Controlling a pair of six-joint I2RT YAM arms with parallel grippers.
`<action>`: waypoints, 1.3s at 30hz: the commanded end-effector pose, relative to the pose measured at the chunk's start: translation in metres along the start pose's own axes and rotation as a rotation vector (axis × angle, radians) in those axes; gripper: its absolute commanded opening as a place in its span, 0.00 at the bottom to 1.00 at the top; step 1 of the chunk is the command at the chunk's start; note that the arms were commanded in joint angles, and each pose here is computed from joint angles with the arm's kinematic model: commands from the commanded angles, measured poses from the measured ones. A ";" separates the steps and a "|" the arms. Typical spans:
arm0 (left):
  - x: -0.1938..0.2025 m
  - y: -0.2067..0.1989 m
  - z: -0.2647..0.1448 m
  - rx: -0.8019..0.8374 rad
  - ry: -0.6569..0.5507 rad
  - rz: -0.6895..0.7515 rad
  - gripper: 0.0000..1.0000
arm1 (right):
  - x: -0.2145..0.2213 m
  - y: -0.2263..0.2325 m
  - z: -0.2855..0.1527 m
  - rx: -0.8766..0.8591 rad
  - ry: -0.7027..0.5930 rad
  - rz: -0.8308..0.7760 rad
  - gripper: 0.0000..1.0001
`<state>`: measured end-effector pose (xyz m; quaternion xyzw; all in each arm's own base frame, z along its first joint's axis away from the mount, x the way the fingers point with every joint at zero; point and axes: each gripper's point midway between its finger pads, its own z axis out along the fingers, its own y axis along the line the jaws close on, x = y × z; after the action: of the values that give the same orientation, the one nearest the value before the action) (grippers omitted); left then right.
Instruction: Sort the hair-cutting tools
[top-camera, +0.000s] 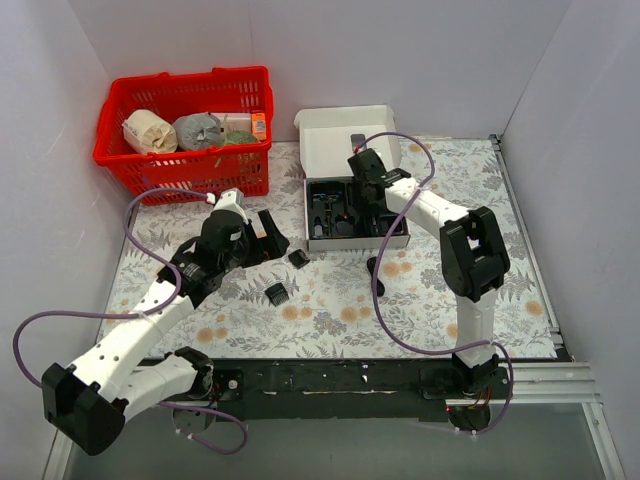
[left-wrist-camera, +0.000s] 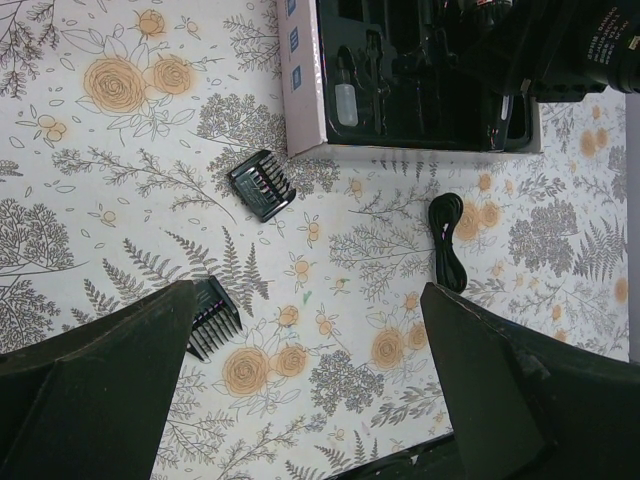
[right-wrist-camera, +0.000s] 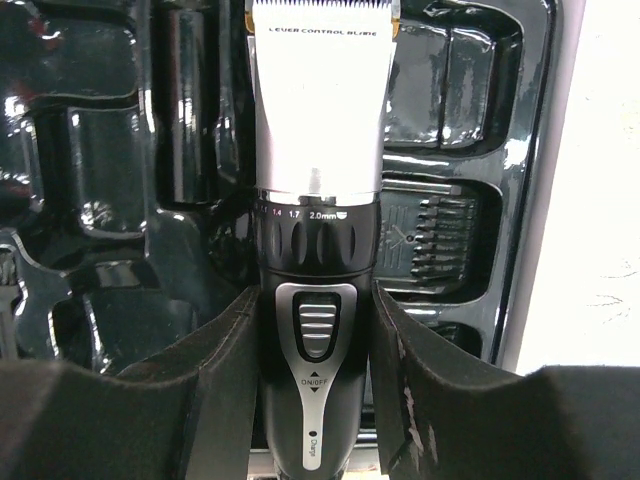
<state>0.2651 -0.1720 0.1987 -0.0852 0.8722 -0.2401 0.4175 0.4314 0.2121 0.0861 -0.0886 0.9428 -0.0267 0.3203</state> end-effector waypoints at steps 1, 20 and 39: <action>-0.007 -0.006 -0.002 0.016 -0.017 0.013 0.98 | -0.019 -0.003 0.009 -0.003 -0.069 0.042 0.01; -0.012 -0.008 -0.003 0.014 -0.027 0.015 0.98 | -0.012 0.008 0.025 -0.052 -0.034 0.068 0.14; -0.018 -0.015 -0.013 0.043 -0.045 0.001 0.98 | -0.056 -0.004 -0.033 -0.019 -0.116 0.055 0.62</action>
<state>0.2663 -0.1725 0.1965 -0.0842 0.8747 -0.2367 0.4146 0.4460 0.2167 0.0859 -0.0756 0.9445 -0.0136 0.3195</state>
